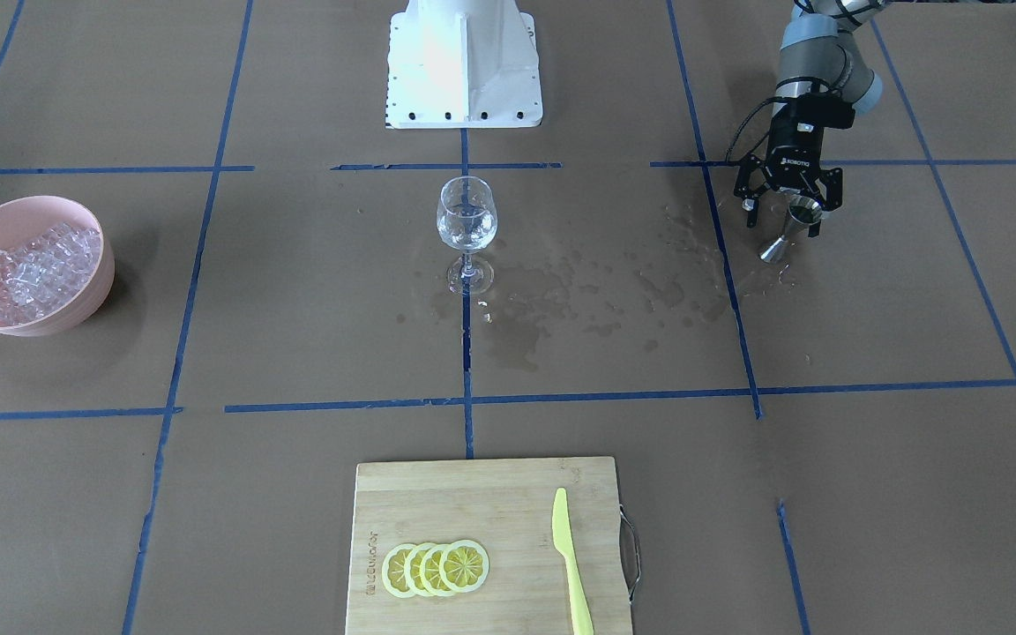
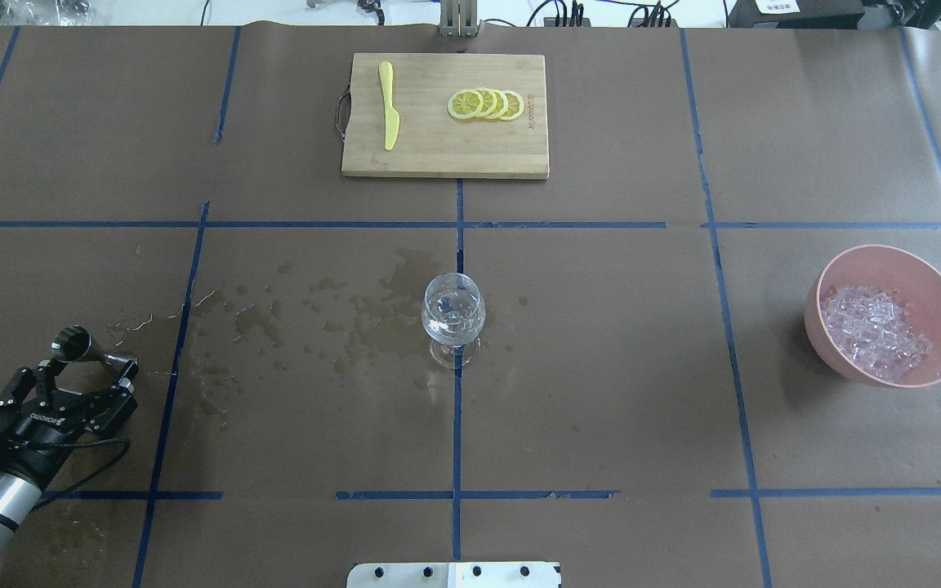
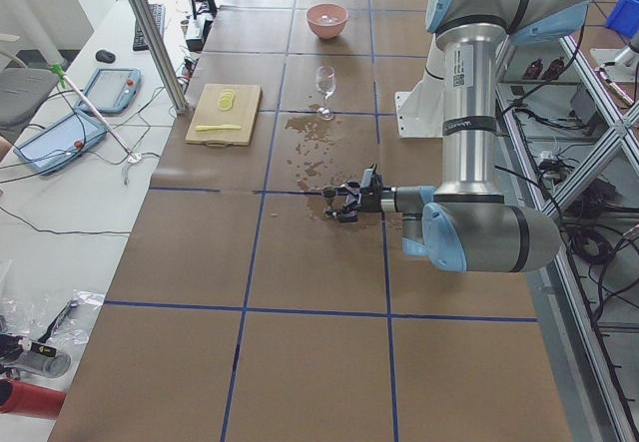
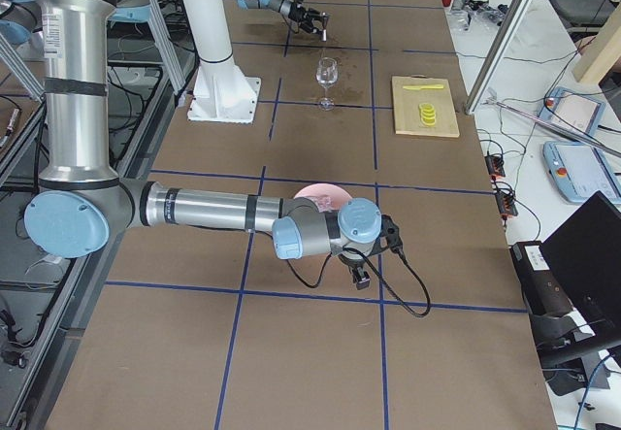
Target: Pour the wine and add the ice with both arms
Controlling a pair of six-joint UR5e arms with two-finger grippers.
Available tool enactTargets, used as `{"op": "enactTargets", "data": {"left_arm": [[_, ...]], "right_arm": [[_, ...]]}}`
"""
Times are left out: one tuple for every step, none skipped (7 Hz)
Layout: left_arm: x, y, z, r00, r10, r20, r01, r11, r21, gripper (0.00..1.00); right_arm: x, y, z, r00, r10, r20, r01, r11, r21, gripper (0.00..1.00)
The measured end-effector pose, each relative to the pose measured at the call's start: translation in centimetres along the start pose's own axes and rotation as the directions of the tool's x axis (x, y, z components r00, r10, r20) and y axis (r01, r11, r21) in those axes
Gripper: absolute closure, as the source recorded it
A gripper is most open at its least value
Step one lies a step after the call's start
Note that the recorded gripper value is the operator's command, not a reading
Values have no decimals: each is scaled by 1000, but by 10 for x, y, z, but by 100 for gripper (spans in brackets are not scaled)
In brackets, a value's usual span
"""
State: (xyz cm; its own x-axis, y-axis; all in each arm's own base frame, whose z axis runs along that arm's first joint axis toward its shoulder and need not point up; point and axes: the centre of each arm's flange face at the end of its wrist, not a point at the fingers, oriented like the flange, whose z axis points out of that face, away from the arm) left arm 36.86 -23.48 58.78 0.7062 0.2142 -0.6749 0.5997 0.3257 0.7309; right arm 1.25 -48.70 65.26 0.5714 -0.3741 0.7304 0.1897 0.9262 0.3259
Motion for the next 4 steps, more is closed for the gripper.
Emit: {"op": "enactTargets", "data": {"left_arm": [[0,2,1,1000,3,2,-3,1000,2,1],[-1,3,2,1000,7,4,-7,1000,1,1],[-4,7,2,1000,15,8,-15,1000,0,1],[-7,9,2,1000,21,10,-21,1000,-2,1]], "right_arm": [[0,0,0,1000,-1,0,1,1000,0,0],[0,0,0,1000,-1,1,1,1000,1,0],[0,0,0,1000,-2,0,2,1000,1,0],[-1,0,-1,1000,-3,0,3,1000,2,0]]}}
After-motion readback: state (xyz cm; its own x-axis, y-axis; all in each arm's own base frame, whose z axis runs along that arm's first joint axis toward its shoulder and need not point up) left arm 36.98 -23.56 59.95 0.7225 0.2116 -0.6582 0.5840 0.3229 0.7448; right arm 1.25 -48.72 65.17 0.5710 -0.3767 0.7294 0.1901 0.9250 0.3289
